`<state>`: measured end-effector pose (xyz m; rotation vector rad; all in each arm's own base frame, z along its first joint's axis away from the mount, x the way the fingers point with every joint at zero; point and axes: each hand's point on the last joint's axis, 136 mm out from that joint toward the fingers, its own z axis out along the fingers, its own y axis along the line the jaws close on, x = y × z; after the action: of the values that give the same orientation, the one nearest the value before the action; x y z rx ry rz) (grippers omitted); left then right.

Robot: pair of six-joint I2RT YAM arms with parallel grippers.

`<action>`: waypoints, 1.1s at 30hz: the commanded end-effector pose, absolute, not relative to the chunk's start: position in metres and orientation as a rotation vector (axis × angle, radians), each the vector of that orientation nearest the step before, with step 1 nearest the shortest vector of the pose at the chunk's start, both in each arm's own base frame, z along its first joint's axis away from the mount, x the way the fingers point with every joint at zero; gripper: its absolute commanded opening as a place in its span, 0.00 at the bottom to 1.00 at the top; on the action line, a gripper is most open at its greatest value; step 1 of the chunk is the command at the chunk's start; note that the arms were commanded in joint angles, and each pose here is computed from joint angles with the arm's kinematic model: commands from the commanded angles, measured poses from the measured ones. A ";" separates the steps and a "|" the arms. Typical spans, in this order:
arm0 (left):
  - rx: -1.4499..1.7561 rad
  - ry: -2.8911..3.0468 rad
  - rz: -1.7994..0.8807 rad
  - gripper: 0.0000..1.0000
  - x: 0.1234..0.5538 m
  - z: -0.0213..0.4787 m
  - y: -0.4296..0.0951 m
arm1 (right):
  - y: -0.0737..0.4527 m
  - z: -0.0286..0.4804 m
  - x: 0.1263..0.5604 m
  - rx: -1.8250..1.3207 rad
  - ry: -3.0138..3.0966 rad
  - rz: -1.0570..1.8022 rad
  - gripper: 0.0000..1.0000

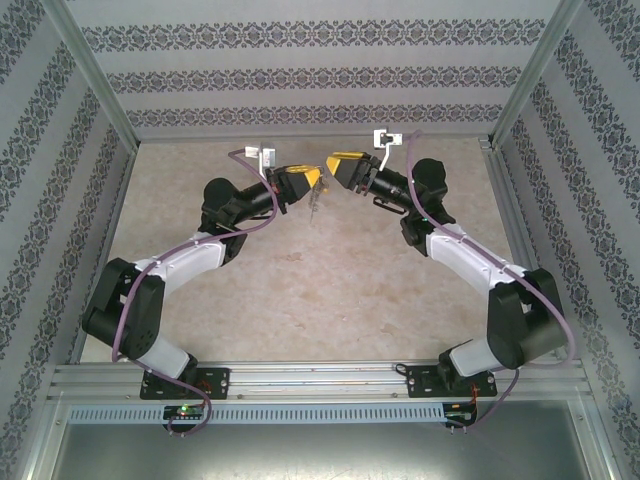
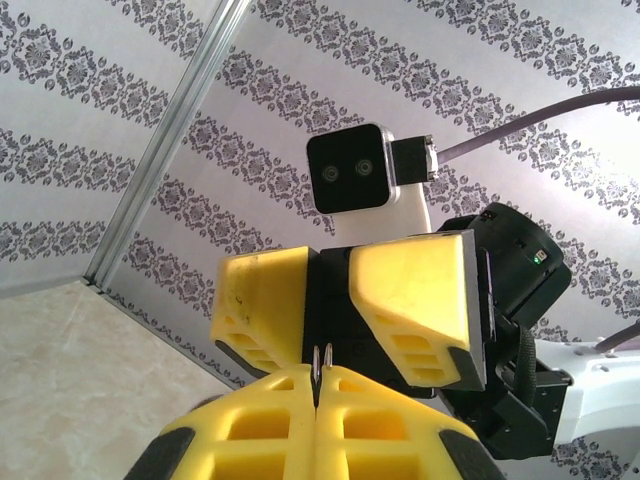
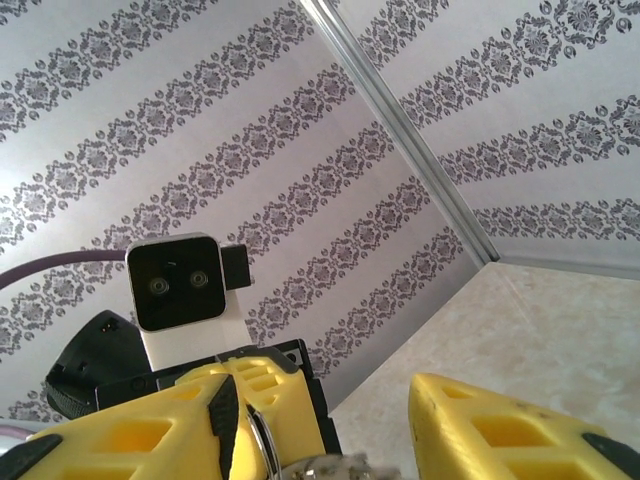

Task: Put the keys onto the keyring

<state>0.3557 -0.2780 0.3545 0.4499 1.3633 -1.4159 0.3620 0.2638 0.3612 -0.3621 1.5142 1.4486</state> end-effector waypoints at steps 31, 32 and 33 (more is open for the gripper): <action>0.439 1.255 -1.400 0.00 0.354 0.378 -0.278 | 0.283 0.355 0.340 -0.472 1.486 1.549 0.15; 0.437 1.258 -1.402 0.00 0.355 0.378 -0.278 | 0.283 0.355 0.340 -0.474 1.486 1.548 0.12; 0.439 1.260 -1.402 0.00 0.355 0.378 -0.278 | 0.282 0.355 0.340 -0.474 1.487 1.548 0.08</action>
<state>0.3620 -0.2767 0.3545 0.4067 1.3610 -1.3980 0.3480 0.2803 0.3502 -0.4264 1.5256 1.5423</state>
